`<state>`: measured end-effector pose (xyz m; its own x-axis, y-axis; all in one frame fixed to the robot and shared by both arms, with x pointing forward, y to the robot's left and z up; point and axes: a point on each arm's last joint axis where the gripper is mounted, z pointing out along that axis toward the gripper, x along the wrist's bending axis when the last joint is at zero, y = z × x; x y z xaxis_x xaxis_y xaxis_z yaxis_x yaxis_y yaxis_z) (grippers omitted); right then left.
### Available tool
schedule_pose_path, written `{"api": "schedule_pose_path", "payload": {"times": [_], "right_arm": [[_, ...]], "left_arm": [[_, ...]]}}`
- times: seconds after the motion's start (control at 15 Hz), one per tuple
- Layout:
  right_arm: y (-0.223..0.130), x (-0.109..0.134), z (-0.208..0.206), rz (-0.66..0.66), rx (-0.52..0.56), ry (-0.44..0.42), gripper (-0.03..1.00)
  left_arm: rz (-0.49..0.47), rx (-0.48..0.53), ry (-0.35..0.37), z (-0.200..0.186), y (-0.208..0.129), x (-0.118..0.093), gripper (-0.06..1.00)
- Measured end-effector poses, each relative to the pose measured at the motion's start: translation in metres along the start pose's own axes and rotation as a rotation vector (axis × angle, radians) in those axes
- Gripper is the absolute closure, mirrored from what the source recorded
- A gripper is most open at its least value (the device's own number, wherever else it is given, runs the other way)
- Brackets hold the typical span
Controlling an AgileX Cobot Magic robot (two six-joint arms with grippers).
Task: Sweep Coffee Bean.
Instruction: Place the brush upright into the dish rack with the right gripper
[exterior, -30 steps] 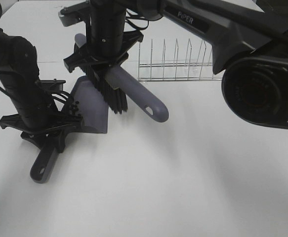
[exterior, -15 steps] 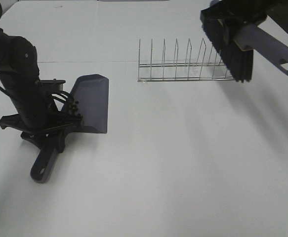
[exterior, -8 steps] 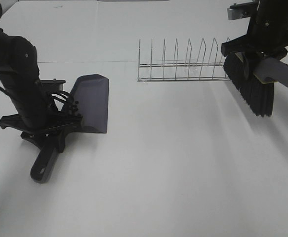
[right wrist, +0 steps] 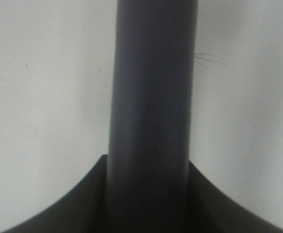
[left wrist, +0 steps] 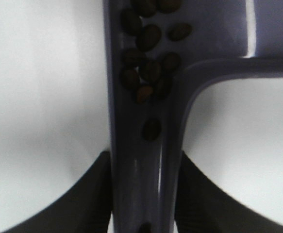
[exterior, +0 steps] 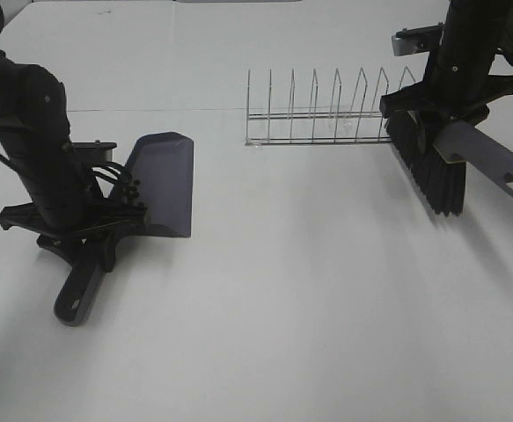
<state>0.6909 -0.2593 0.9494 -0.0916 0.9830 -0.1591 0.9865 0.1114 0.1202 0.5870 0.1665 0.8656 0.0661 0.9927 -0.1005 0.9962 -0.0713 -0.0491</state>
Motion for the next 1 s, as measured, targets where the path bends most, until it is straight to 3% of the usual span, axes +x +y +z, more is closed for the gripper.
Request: {"api": "schedule_pose_path", "payload": {"times": [0.4, 1.0], "right_arm": [[0.012, 0.001, 0.001, -0.002, -0.132, 0.009, 0.7], [0.052, 0.002, 0.024, 0.0, -0.151, -0.017, 0.7]], "left_arm": [[0.0, 0.0, 0.0, 0.0, 0.0, 0.0, 0.62], [0.002, 0.0, 0.002, 0.0, 0.0, 0.0, 0.62]]}}
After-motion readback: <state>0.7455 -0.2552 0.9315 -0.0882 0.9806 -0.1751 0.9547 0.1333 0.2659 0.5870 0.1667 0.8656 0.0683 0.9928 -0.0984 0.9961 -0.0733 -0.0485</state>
